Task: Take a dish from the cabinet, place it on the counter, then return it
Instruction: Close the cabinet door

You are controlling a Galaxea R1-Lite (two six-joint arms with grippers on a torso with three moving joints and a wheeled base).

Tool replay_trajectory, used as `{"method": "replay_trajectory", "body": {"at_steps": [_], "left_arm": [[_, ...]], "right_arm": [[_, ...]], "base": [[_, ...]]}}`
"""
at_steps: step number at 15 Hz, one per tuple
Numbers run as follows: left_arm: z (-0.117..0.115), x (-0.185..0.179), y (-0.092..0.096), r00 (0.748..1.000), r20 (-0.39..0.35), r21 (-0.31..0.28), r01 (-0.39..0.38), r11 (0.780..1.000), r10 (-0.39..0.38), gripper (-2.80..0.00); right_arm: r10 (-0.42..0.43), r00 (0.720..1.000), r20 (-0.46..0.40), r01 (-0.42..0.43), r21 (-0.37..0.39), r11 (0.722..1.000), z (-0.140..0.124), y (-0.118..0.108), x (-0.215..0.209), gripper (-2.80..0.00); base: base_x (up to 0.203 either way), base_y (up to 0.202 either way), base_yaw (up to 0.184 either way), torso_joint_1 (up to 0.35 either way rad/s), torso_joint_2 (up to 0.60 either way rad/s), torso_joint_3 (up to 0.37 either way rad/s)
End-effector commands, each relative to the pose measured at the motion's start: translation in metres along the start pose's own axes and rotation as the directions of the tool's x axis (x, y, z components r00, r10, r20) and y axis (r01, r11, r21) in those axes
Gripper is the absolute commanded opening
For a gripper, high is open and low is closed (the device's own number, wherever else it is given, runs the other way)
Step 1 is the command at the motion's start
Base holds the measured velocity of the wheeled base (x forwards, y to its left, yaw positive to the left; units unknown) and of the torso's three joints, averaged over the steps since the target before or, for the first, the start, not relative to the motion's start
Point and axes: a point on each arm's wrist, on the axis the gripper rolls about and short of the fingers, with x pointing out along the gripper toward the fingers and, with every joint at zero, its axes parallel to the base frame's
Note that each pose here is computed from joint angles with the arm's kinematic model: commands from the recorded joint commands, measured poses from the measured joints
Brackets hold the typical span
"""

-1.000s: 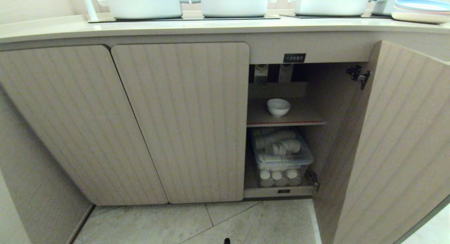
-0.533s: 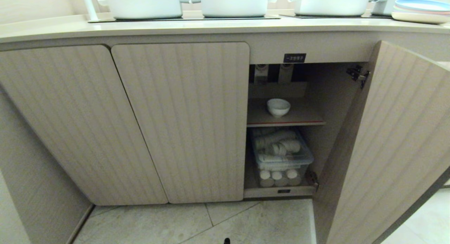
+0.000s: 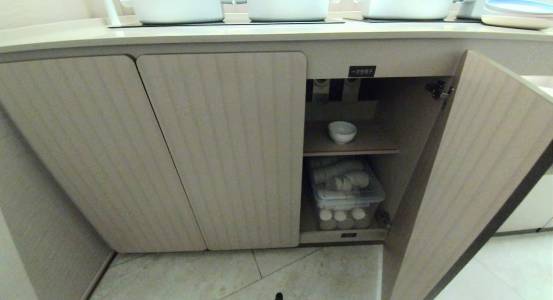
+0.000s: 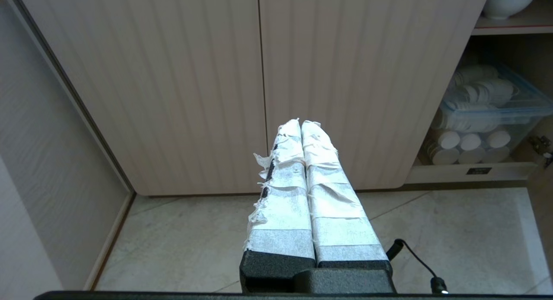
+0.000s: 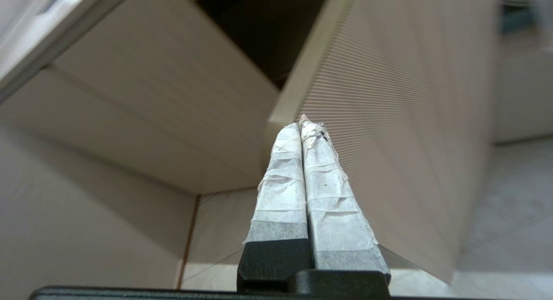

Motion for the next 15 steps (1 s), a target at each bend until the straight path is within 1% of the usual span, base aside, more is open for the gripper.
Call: {"method": "replay_trajectory", "body": {"at_steps": [1,6,10,12,15], "left_arm": [[0.000,0.000,0.000,1.000,0.000,0.000,0.000,1.000,0.000,-2.80],[0.000,0.000,0.000,1.000,0.001,-0.002,-0.001,1.000,0.001,-2.80],[0.000,0.000,0.000,1.000,0.002,0.000,-0.001,1.000,0.001,-2.80],[0.000,0.000,0.000,1.000,0.002,-0.002,0.000,1.000,0.000,-2.80],[0.000,0.000,0.000,1.000,0.000,-0.001,0.000,1.000,0.000,-2.80]], "right_arm": [[0.019,0.999,-0.036,-0.019,0.006,1.000,-0.004,-0.001,0.005,-2.80],[-0.003,0.995,-0.101,0.006,0.024,1.000,-0.013,-0.010,0.020,-2.80],[-0.001,0.995,-0.104,0.004,0.035,0.999,-0.017,-0.019,0.038,-2.80],[0.022,0.995,-0.092,-0.016,0.067,0.998,-0.016,-0.019,0.043,-2.80],[0.091,0.991,-0.103,-0.078,0.122,0.989,-0.015,-0.015,0.049,-2.80]], "base": [[0.000,0.000,0.000,0.000,0.00,0.000],[0.000,0.000,0.000,0.000,0.00,0.000],[0.000,0.000,0.000,0.000,0.00,0.000],[0.000,0.000,0.000,0.000,0.00,0.000],[0.000,0.000,0.000,0.000,0.00,0.000]]}}
